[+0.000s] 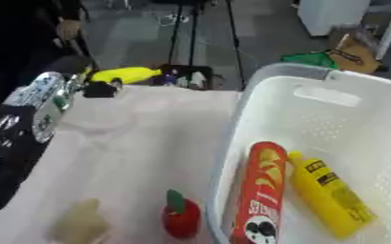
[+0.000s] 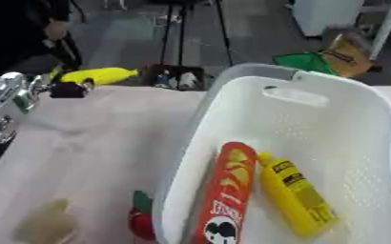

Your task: Pick up objects on the table and place them in the box.

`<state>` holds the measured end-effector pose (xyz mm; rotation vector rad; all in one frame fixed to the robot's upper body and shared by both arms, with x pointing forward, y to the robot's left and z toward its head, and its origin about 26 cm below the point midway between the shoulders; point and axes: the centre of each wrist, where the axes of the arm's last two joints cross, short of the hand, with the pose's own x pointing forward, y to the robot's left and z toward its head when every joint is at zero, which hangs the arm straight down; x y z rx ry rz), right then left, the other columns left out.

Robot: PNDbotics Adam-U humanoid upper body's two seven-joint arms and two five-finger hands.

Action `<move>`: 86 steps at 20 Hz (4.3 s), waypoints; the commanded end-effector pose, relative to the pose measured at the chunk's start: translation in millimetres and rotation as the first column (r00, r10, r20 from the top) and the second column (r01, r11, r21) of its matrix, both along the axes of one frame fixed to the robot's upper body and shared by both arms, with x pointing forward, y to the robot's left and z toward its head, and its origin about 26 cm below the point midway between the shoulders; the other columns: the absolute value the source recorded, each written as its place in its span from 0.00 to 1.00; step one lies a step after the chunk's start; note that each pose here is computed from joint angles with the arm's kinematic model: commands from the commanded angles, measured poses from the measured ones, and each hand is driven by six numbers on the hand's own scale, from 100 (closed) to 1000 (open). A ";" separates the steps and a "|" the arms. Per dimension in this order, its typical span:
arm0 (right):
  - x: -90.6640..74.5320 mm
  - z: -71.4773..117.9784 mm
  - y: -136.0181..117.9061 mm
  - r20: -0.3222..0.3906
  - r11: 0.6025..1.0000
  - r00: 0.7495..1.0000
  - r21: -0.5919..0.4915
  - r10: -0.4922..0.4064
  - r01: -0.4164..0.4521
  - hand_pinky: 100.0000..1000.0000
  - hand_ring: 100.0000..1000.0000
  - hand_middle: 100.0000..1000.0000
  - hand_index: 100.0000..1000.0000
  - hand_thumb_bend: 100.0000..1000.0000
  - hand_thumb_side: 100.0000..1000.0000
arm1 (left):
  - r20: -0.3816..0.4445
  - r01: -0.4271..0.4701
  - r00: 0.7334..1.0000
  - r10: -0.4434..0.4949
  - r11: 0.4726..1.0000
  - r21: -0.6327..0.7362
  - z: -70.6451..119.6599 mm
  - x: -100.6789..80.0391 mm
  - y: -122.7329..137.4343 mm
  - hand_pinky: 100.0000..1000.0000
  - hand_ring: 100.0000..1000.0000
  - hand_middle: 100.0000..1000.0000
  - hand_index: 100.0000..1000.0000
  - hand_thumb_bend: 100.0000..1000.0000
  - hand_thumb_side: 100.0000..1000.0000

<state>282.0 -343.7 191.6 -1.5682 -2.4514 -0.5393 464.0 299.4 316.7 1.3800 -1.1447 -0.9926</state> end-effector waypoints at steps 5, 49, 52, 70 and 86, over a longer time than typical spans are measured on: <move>-4.4 8.7 -5.6 0.027 0.999 1.000 -0.031 -0.008 0.009 0.74 0.50 0.47 0.63 0.00 0.69 | 0.093 0.021 0.995 -0.024 0.999 0.033 39.1 -22.0 1.5 0.62 0.57 0.42 0.53 0.10 0.75; -5.2 8.2 -6.0 0.008 0.999 1.000 -0.044 -0.002 0.002 0.75 0.51 0.47 0.63 0.00 0.70 | 0.144 0.743 0.633 -0.761 0.649 0.162 115.6 -158.7 -180.5 0.60 0.55 0.38 0.50 0.13 0.74; -5.1 8.5 -5.9 0.009 0.999 1.000 -0.044 -0.001 0.001 0.75 0.51 0.47 0.63 0.00 0.70 | 0.122 0.766 0.614 -0.780 0.626 0.150 113.7 -157.3 -189.1 0.60 0.55 0.38 0.50 0.13 0.73; -3.8 9.6 -3.8 0.014 0.999 1.000 -0.037 0.009 -0.008 0.75 0.51 0.47 0.63 0.00 0.71 | -0.074 0.853 0.520 -0.851 0.522 -0.007 97.8 -129.1 -215.4 0.68 0.66 0.56 0.86 0.67 0.82; -3.4 10.7 -4.0 0.023 1.000 1.000 -0.029 0.004 -0.004 0.75 0.51 0.47 0.63 0.00 0.71 | 0.295 0.819 0.555 -0.778 0.573 -0.029 89.3 -137.2 -177.5 0.60 0.58 0.49 0.74 0.36 0.96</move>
